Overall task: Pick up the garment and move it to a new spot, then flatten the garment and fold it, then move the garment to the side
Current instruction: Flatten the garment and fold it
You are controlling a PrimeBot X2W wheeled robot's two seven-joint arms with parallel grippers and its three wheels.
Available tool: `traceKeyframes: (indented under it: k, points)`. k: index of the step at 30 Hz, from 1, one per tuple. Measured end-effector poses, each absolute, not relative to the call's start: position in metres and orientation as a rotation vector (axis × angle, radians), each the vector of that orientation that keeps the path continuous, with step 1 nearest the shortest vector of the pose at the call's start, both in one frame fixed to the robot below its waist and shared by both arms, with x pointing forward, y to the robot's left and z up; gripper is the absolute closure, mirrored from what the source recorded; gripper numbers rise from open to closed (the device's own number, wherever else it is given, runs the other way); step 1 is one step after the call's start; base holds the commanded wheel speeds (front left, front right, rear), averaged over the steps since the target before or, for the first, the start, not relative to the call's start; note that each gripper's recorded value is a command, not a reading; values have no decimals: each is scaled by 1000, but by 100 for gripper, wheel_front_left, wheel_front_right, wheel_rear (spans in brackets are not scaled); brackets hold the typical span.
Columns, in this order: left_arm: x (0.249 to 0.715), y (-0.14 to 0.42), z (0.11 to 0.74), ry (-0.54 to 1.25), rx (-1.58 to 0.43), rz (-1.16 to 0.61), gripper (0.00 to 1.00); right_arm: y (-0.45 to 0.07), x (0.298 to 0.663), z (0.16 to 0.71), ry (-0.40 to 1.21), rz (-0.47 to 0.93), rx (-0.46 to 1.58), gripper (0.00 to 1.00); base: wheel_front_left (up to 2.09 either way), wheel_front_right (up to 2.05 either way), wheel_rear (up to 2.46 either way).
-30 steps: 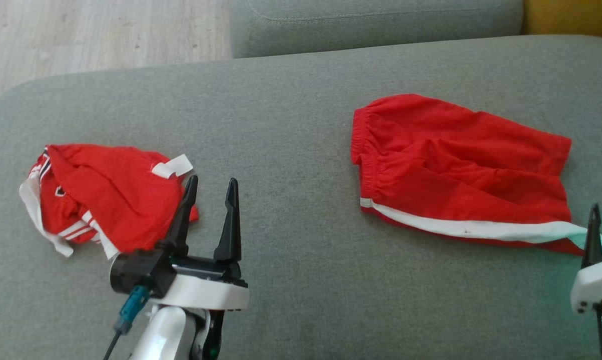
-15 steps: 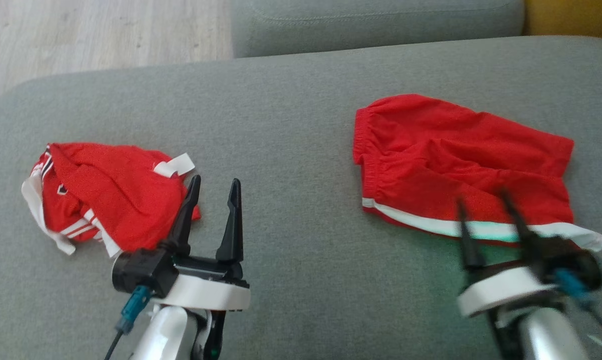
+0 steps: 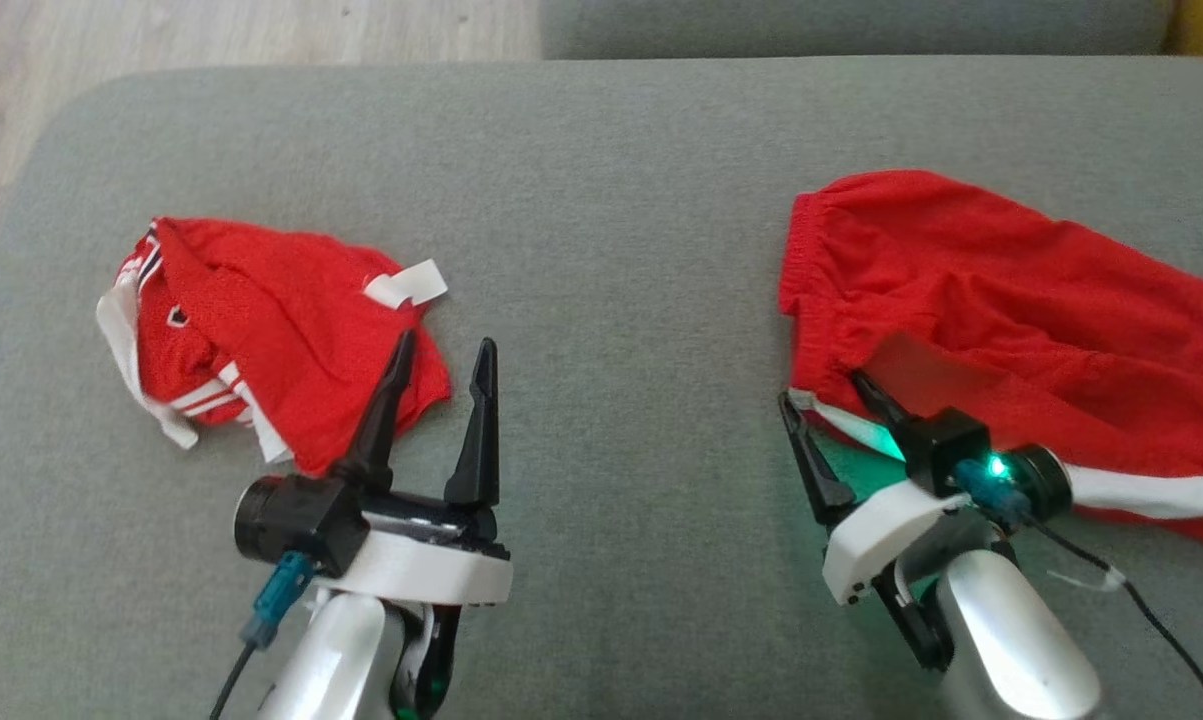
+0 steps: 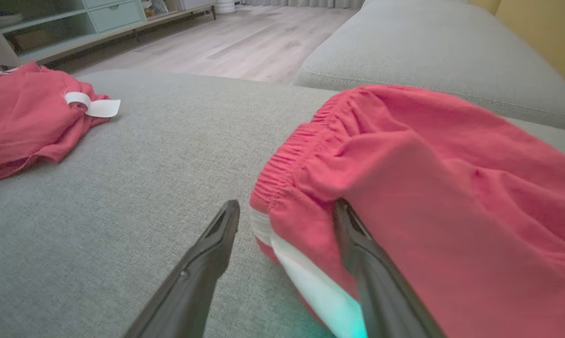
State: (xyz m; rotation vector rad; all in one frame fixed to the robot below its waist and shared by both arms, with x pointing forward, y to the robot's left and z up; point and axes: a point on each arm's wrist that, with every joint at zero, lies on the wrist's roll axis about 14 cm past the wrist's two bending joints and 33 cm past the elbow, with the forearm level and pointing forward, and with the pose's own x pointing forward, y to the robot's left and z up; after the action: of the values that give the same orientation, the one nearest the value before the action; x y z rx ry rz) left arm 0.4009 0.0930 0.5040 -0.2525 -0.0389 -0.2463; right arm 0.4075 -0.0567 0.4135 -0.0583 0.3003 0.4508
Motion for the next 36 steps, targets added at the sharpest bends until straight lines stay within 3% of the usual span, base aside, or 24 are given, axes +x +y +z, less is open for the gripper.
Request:
traceKeyframes:
  k: [10, 11, 12, 33, 34, 35, 36]
  points:
    - [401, 103, 499, -28, -246, -221, 0, -45, 416, 380, 421, 486, -46, 0, 0, 0, 0]
    - [401, 102, 499, -28, -245, -222, 0, -44, 415, 378, 430, 487, -43, 53, 0, 0, 0]
    - [401, 102, 499, -28, -245, -223, 0, -44, 415, 376, 436, 488, -41, 100, 0, 0, 0]
    - [401, 87, 509, -51, -250, -268, 0, 23, 385, 405, 353, 711, 74, 100, 0, 0, 0]
    - [401, 87, 509, -52, -250, -269, 0, 22, 385, 406, 348, 710, 74, 29, 0, 0, 0]
    - [401, 86, 510, -53, -250, -271, 0, 21, 386, 408, 342, 706, 75, 0, 0, 0, 0]
    - [401, 86, 510, -53, -250, -271, 0, 21, 386, 408, 342, 706, 75, 0, 0, 0, 0]
